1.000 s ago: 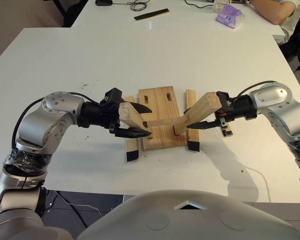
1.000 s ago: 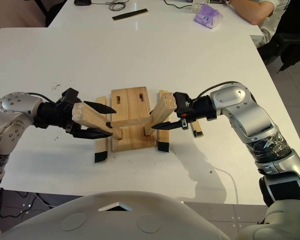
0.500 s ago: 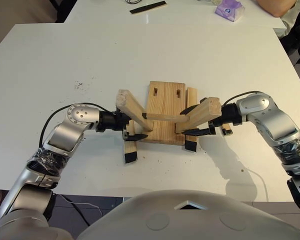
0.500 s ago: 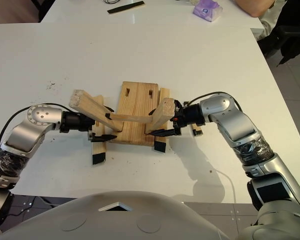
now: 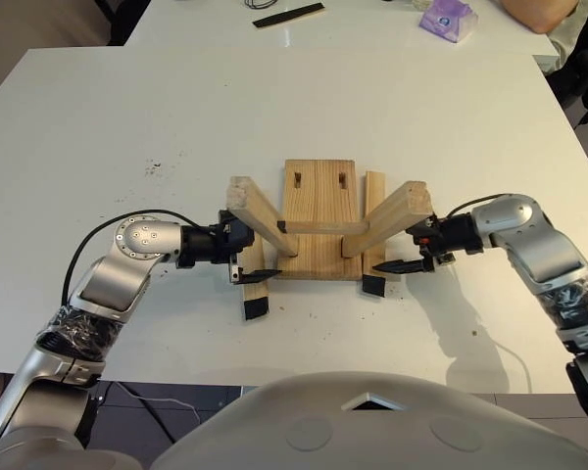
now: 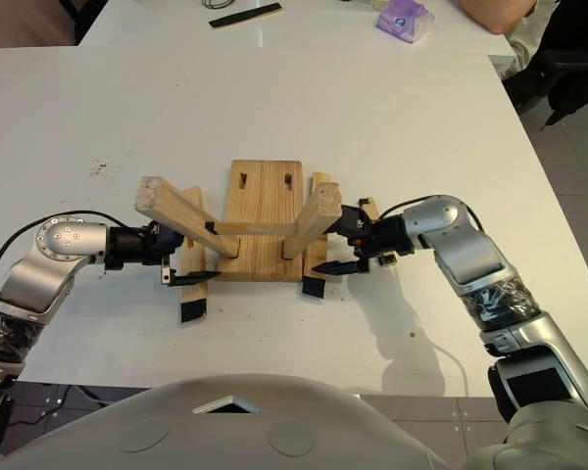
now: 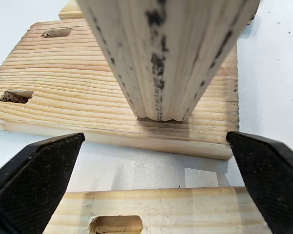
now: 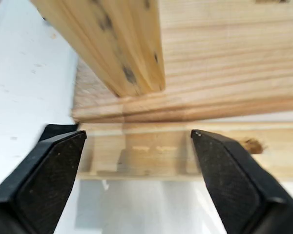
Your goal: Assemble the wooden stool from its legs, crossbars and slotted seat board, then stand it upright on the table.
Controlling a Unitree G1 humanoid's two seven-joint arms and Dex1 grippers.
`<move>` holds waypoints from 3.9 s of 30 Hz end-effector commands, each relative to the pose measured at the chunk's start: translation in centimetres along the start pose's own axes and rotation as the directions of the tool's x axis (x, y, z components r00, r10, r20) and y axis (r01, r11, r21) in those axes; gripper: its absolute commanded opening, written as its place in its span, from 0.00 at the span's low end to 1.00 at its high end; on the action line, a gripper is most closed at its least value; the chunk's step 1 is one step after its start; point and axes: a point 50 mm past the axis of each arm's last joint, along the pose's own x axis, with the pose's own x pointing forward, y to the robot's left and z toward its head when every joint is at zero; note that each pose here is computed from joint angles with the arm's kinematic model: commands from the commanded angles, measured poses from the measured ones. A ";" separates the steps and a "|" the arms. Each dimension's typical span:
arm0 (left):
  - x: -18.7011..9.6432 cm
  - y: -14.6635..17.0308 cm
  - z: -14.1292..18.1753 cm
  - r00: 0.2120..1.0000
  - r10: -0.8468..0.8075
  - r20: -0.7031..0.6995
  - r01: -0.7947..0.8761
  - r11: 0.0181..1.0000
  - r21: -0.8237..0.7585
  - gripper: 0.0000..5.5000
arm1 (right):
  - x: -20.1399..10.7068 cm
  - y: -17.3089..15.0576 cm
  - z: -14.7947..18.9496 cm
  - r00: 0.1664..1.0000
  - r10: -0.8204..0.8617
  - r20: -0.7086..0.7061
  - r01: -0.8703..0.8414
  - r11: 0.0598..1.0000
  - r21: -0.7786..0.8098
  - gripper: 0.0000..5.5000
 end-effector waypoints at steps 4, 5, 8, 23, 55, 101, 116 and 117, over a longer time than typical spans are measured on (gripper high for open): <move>-1.0 -1.1 -3.6 0.986 -0.023 -0.164 0.014 0.999 -0.052 0.98 | -0.8 0.7 -2.8 0.993 -0.017 -0.113 0.018 1.000 0.008 0.72; -1.2 -1.1 -3.8 0.986 -0.014 -0.167 0.006 0.999 -0.054 0.98 | -1.1 0.8 -3.2 0.991 -0.019 -0.133 0.020 1.000 0.004 0.72; -2.0 -1.0 -4.2 0.985 0.022 -0.171 -0.033 0.997 -0.065 0.98 | -2.0 1.0 -4.4 0.983 -0.030 -0.182 0.032 0.999 0.007 0.72; -4.2 -1.5 -6.2 0.969 0.082 -0.234 -0.102 0.992 -0.073 0.98 | -6.4 2.7 -10.6 0.935 -0.163 -0.315 0.211 0.969 0.126 0.72; -7.2 2.9 -0.6 0.956 0.286 0.066 -0.262 0.932 -0.249 0.98 | -4.0 -0.8 0.1 0.935 -0.345 0.082 0.346 0.938 0.003 0.72; 2.4 5.5 -1.2 0.812 0.584 -0.014 -0.581 0.806 -0.116 0.98 | 0.0 -3.6 -2.2 0.961 -0.092 -0.260 -0.011 0.929 -0.370 0.72; -2.1 11.4 4.8 0.646 0.746 0.160 -0.749 0.660 -0.058 0.98 | -1.7 -1.7 2.6 0.992 -0.099 0.077 0.109 0.986 -0.129 0.72; -3.6 11.2 4.7 0.628 0.762 0.159 -0.767 0.641 -0.044 0.98 | -2.3 -1.9 2.8 0.984 -0.144 0.104 0.156 0.982 -0.109 0.72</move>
